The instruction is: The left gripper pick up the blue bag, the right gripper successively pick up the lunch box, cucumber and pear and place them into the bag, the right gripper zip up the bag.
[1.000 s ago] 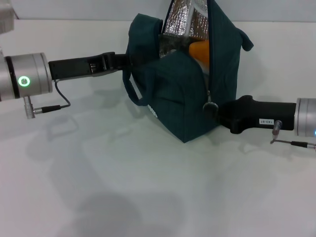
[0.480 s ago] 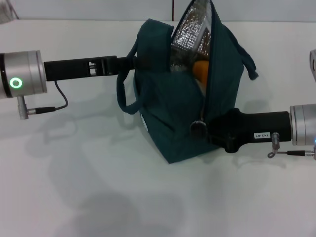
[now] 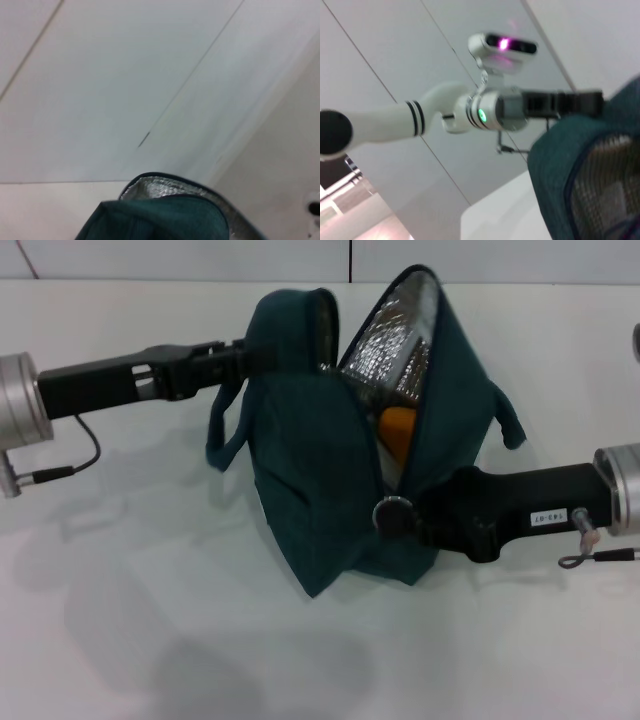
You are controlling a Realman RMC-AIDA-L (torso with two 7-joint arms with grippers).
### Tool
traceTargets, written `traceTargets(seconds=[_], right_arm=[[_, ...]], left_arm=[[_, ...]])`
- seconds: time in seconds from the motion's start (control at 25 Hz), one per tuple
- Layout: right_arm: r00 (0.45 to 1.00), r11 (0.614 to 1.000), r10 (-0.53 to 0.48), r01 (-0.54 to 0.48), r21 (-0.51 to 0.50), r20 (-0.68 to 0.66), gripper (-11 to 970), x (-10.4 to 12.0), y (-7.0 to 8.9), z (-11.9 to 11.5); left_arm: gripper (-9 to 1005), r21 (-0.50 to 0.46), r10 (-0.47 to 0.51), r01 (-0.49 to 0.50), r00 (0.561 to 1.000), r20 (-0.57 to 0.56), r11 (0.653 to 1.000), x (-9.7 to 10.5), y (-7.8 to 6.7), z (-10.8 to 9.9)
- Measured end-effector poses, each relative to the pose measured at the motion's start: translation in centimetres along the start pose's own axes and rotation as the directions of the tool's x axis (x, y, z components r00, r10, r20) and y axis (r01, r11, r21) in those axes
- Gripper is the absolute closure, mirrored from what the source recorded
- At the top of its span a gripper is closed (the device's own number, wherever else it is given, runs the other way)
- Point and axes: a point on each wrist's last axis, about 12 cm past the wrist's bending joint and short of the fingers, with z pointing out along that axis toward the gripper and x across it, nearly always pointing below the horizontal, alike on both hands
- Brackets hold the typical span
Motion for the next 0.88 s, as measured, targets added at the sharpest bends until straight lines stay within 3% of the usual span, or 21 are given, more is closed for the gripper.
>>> traceTargets(seconds=[0.24, 0.4, 0.64, 0.88], right_arm=[[0.999, 0.999, 0.043, -0.043, 0.000, -0.003, 956, -0.5, 0.0, -0.1], [0.997, 0.997, 0.065, -0.063, 0.039, -0.030, 956, 0.1, -0.5, 0.1], [0.995, 0.993, 0.083, -0.078, 0.092, -0.058, 955, 1.1, -1.0, 0.3], [0.994, 0.992, 0.089, -0.084, 0.090, -0.058, 955, 1.4, -0.9, 0.3]], left_arm=[[383, -0.026, -0.007, 0.006, 1.000, -0.028, 1.000, 0.9, 0.2, -0.7], [234, 0.028, 0.029, -0.027, 0.999, -0.037, 0.999, 1.2, -0.5, -0.8], [196, 0.153, 0.075, -0.069, 0.997, -0.035, 0.986, 1.0, -1.8, -0.2], [157, 0.165, 0.052, -0.053, 0.999, 0.011, 0.985, 0.1, -2.0, -0.5]])
